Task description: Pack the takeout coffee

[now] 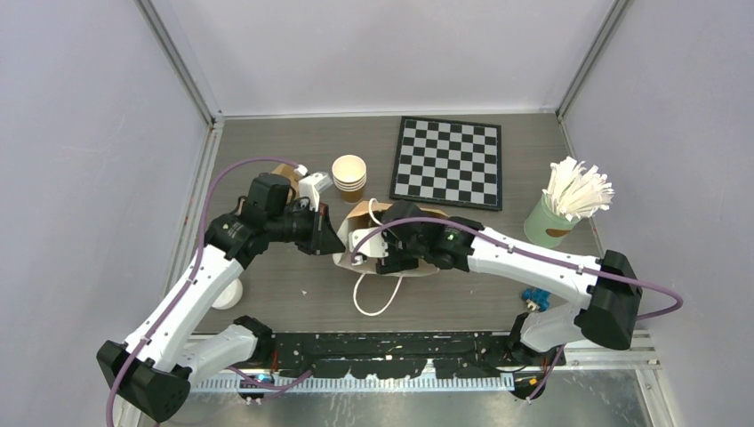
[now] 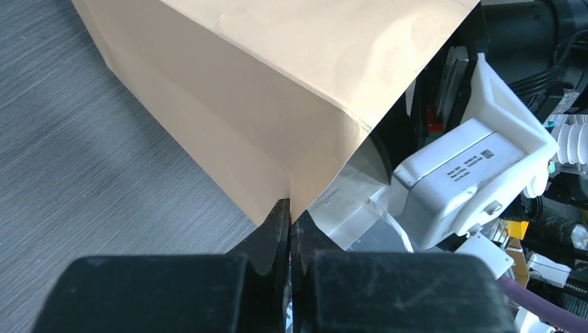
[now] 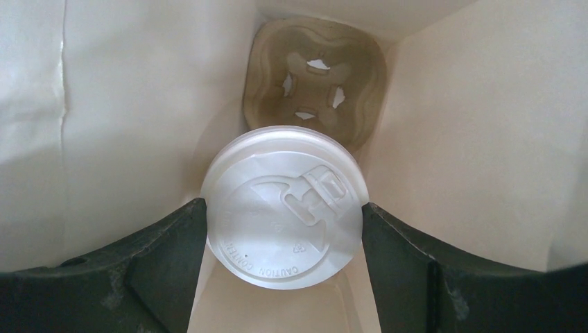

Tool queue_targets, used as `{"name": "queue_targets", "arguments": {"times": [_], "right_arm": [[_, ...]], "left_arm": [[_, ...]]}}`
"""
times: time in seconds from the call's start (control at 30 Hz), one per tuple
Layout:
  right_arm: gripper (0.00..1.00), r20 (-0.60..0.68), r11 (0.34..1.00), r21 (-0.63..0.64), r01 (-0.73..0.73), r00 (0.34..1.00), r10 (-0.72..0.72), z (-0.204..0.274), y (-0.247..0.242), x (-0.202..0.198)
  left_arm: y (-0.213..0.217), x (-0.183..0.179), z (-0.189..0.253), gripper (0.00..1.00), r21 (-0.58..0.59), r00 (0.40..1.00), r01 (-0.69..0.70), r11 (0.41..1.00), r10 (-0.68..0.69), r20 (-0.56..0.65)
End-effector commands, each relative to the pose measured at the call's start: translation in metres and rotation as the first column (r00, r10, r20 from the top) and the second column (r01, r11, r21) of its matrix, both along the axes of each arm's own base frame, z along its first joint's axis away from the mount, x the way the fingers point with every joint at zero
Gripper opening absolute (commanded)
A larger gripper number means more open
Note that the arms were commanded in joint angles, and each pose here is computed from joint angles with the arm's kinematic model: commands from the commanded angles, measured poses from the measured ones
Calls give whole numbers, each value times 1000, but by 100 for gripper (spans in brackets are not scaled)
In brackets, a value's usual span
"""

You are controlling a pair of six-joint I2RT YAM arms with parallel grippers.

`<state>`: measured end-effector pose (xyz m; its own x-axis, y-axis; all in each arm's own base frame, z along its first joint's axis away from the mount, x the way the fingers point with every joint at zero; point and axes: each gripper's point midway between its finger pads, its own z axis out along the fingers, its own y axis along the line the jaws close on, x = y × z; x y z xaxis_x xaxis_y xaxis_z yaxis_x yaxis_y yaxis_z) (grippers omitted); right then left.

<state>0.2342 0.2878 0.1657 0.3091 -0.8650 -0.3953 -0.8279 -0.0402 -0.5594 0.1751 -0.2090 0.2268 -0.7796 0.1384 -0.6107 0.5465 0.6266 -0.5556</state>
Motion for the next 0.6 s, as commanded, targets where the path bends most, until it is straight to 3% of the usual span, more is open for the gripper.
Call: {"name": "queue_targets", "arguments": {"times": [0.0, 0.27, 0.47, 0.57], "right_arm": [[76, 92, 999, 37, 14, 996, -18, 37, -8, 8], [76, 109, 999, 22, 40, 993, -42, 34, -26, 7], [76, 71, 1000, 29, -8, 997, 6, 34, -12, 3], [76, 62, 999, 35, -24, 998, 22, 30, -4, 3]], "left_arm": [[-2, -1, 13, 0, -18, 998, 33, 999, -32, 51], [1, -3, 11, 0, -1, 997, 45, 999, -44, 66], [4, -5, 17, 0, -2, 997, 25, 1000, -24, 68], [9, -7, 24, 8, 4, 997, -6, 1000, 6, 70]]}}
